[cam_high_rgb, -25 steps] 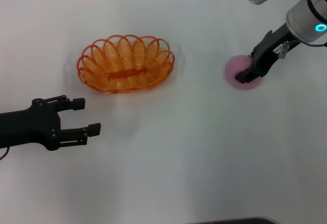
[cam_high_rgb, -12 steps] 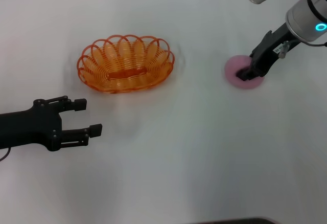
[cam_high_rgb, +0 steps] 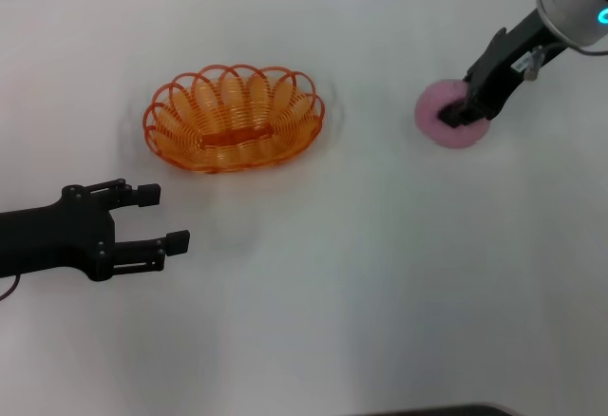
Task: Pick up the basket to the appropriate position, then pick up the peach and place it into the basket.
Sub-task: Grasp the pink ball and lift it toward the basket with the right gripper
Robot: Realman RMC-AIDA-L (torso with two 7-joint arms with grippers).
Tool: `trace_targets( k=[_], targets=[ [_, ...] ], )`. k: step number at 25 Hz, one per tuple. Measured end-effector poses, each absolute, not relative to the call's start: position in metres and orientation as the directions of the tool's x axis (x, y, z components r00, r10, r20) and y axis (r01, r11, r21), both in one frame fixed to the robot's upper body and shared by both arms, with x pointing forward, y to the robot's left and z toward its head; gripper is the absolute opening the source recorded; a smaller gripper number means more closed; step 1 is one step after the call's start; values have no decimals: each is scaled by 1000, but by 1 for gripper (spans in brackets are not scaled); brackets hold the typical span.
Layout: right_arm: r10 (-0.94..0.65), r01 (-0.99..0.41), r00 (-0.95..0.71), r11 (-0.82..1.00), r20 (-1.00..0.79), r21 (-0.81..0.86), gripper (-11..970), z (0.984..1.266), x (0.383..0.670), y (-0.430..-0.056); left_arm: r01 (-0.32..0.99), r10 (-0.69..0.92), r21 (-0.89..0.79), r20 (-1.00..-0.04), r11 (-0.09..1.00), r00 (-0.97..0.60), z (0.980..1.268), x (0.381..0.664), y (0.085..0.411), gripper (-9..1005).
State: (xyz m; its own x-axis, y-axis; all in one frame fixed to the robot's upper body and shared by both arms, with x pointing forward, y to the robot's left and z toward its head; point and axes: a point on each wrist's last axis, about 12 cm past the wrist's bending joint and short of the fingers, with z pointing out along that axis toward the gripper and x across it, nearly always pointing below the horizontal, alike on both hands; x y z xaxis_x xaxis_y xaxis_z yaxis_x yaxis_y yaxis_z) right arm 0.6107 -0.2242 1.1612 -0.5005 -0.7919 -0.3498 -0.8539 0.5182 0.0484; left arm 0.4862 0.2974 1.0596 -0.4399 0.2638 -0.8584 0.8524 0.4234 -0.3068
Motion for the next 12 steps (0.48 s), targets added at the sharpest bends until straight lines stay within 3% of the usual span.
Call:
trace_targets(
  k=[7, 12],
  targets=[
    [-819, -876, -452, 482, -354, 6, 274, 1192, 608, -218, 848, 260, -313, -856, 427, -447, 1059, 486, 298, 824],
    [-823, -881, -442, 474, -358, -2, 276, 1197, 608, -216, 847, 258, -315, -856, 427, -448, 1059, 486, 298, 824]
  ],
)
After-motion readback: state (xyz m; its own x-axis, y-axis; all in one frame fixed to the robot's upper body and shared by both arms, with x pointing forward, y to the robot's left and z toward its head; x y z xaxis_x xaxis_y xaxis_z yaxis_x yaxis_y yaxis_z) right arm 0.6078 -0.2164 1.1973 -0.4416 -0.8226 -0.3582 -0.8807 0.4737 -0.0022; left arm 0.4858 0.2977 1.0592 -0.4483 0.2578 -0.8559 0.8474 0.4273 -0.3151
